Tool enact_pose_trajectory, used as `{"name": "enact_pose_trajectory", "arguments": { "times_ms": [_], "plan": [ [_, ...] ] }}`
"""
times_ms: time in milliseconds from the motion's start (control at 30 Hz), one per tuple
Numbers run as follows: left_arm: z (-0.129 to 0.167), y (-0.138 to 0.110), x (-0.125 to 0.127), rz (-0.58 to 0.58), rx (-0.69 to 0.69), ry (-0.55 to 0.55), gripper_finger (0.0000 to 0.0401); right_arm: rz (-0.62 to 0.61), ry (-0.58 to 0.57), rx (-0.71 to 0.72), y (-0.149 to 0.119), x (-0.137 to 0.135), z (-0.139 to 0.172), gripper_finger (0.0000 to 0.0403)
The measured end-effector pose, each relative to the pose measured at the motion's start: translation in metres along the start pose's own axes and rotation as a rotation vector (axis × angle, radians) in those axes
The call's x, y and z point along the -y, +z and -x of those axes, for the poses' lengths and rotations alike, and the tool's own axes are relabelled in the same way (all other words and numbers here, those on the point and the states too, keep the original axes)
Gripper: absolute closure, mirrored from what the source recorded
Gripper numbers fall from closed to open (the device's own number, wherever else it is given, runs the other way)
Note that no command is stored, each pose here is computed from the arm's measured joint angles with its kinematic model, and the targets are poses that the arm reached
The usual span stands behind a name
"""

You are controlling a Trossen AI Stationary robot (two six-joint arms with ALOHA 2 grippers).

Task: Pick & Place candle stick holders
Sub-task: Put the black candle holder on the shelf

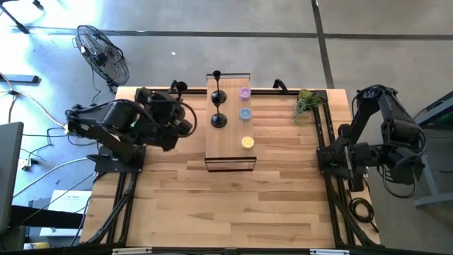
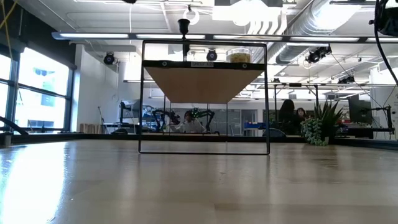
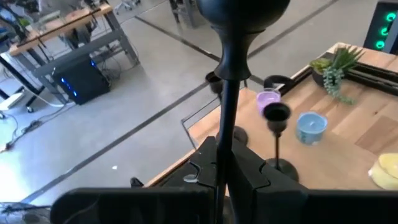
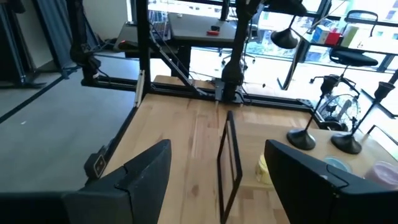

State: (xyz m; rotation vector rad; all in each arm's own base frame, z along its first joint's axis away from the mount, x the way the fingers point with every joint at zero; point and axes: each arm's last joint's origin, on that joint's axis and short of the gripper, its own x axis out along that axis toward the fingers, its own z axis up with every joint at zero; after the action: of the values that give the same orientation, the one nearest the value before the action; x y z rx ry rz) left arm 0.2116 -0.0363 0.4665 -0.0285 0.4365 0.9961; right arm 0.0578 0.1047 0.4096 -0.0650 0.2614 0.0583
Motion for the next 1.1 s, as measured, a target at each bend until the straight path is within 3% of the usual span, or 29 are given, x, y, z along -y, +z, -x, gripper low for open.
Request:
{"name": "enact_pose_trajectory", "arguments": {
  "times_ms": [167,433,633,767,933,1100],
  "plan": [
    [-0.007,-0.013,-0.004,0.004,0.007,-0.096,0.0394,-0.014,-0.023,-0.006,-0.003,0.005,0.001,0.0149],
    [-0.031,-0.037,-0.006,0.024,0.193,-0.474,0.0394,-0.013,-0.086,0.003,-0.007,0.011,0.001,0.0149],
    [-0.065,-0.078,-0.017,0.07,0.201,-0.574,0.0394,-0.03,-0.1,0.006,-0.008,0.012,0.001,0.0149],
    [-0.081,-0.093,-0.018,0.11,0.256,-0.692,0.0394,-0.031,-0.103,0.007,-0.008,0.012,0.001,0.0149],
    [-0.097,-0.104,-0.011,0.048,0.265,-0.811,0.0394,-0.041,-0.144,0.007,-0.008,0.015,-0.002,0.0149],
    [-0.117,-0.12,-0.006,0.014,0.191,-0.833,0.0393,-0.058,-0.17,-0.027,-0.007,0.018,-0.007,0.0149]
  ]
}}
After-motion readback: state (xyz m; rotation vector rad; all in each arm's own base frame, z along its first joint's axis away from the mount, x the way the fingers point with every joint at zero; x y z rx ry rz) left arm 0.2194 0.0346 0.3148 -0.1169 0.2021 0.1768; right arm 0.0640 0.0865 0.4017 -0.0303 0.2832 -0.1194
